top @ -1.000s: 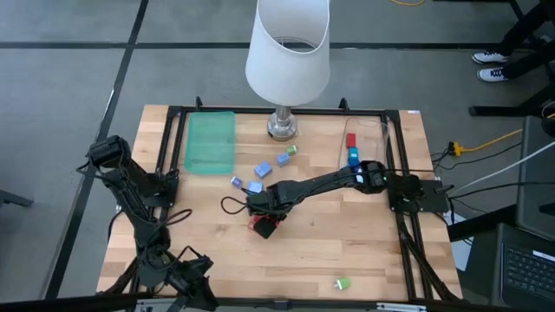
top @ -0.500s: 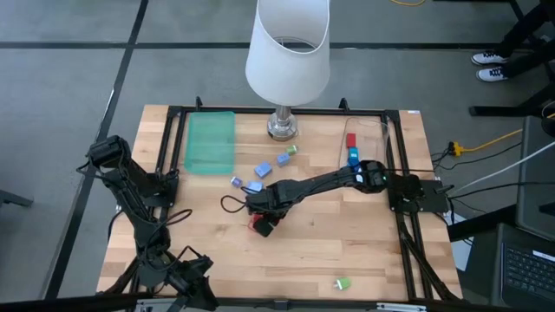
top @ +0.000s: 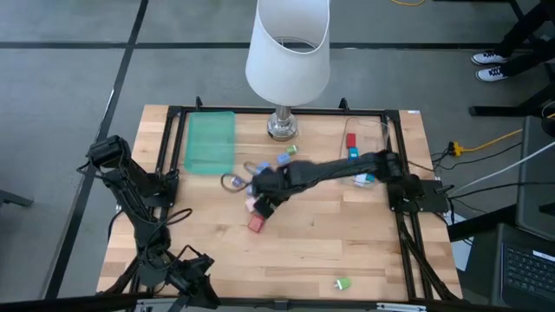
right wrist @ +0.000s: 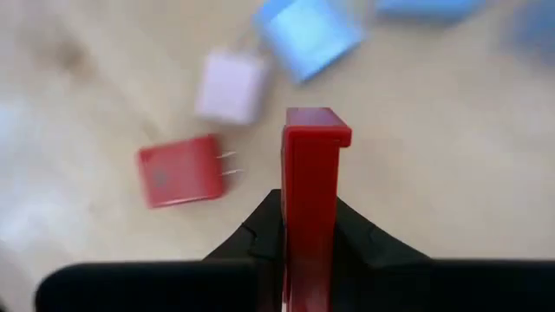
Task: Pick & Place Office items
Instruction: Put the red digital timer into the transparent bin
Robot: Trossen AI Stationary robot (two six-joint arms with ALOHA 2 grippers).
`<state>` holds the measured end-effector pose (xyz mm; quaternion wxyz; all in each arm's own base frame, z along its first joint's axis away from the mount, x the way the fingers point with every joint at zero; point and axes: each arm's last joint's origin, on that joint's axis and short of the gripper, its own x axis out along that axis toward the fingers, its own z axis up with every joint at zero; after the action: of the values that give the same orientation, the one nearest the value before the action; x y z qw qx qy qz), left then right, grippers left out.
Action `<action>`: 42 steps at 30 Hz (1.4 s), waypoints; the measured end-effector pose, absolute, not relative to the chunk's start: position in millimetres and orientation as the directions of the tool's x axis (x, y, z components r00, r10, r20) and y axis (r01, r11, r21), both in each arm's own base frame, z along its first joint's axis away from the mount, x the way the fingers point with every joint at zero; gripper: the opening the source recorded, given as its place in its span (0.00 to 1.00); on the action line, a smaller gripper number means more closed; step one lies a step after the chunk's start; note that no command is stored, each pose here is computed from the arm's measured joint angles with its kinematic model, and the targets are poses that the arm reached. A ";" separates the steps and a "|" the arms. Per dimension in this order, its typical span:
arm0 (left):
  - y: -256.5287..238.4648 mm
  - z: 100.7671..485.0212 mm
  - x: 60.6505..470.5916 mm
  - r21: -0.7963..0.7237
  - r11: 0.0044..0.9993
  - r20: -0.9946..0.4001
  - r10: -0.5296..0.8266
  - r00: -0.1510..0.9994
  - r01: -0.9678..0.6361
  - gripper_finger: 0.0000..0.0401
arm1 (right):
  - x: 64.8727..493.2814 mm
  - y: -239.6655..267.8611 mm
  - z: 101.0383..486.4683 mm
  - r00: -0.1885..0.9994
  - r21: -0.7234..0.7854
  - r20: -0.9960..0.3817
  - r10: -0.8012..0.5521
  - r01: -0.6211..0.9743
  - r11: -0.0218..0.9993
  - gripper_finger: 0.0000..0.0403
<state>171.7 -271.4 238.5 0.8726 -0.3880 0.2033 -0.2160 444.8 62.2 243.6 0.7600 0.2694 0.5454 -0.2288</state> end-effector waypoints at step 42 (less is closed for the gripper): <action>-247.9 238.2 203.7 -0.830 0.551 -0.190 -0.417 0.889 0.081 0.15 | 172.7 -43.2 185.2 0.037 -0.044 -0.959 -0.282 0.959 0.278 0.13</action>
<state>203.7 -247.9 238.2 0.8608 -0.4511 0.1860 -0.1446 172.7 -43.2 185.2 0.6319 0.3457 0.4898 -0.4913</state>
